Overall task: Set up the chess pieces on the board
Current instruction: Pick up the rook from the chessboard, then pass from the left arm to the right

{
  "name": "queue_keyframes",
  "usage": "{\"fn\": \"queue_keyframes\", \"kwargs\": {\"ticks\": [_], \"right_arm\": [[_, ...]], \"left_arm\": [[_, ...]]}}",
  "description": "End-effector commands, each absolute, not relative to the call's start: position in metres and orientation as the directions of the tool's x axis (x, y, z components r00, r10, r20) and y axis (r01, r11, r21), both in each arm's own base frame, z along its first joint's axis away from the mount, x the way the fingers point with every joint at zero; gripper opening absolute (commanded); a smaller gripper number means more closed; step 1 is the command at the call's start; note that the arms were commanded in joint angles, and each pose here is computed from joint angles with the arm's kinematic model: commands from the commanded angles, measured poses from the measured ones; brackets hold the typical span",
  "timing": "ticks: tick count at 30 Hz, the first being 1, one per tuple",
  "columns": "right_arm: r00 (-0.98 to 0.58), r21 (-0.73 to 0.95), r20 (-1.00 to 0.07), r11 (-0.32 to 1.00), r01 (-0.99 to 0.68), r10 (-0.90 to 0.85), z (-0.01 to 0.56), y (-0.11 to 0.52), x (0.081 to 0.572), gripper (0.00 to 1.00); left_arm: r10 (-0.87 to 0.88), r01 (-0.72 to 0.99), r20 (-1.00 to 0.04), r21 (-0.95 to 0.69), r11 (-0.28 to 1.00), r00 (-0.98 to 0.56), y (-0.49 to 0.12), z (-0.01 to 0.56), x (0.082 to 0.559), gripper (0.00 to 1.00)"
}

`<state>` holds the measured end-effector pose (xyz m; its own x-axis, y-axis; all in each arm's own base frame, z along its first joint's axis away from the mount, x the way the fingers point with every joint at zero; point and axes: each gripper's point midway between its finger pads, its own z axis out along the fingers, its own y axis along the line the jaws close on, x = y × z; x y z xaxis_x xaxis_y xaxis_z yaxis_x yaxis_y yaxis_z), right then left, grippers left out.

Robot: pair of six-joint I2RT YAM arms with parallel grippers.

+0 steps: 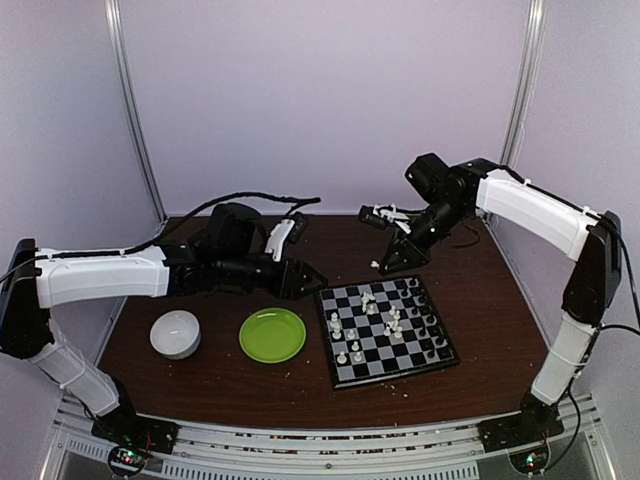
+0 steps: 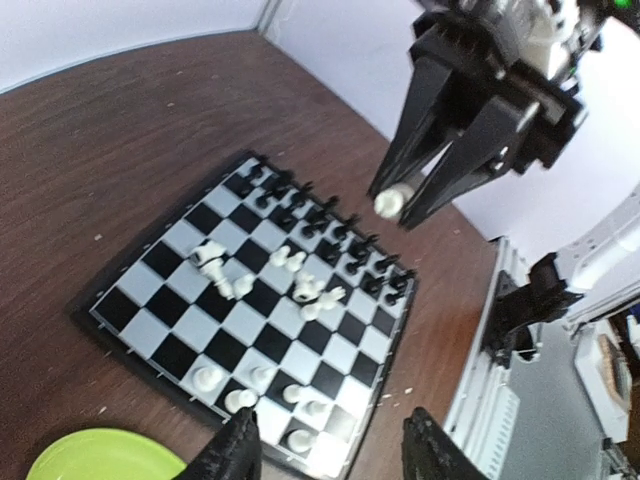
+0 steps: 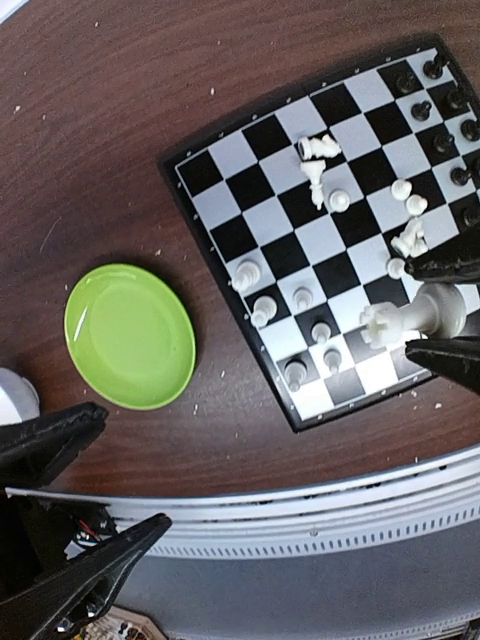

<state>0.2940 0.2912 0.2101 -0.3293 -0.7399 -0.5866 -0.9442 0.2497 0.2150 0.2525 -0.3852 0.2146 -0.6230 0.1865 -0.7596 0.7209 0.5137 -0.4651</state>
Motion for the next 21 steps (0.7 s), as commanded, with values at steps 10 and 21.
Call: {"fn": "queue_keyframes", "kwargs": {"ticks": [10,21], "right_arm": [[-0.323,0.306,-0.637,0.154,-0.939,-0.7,0.218,0.324,0.239,0.11],[-0.321,0.315,-0.642,0.142,-0.939,-0.697,0.223,0.331,0.238,0.11]], "left_arm": [[0.008,0.626,-0.629,-0.774,0.095,-0.778,-0.441,0.257,0.241,0.47],[0.06,0.594,-0.591,-0.8,0.09,-0.805,-0.451,0.239,0.239,0.38]]}}
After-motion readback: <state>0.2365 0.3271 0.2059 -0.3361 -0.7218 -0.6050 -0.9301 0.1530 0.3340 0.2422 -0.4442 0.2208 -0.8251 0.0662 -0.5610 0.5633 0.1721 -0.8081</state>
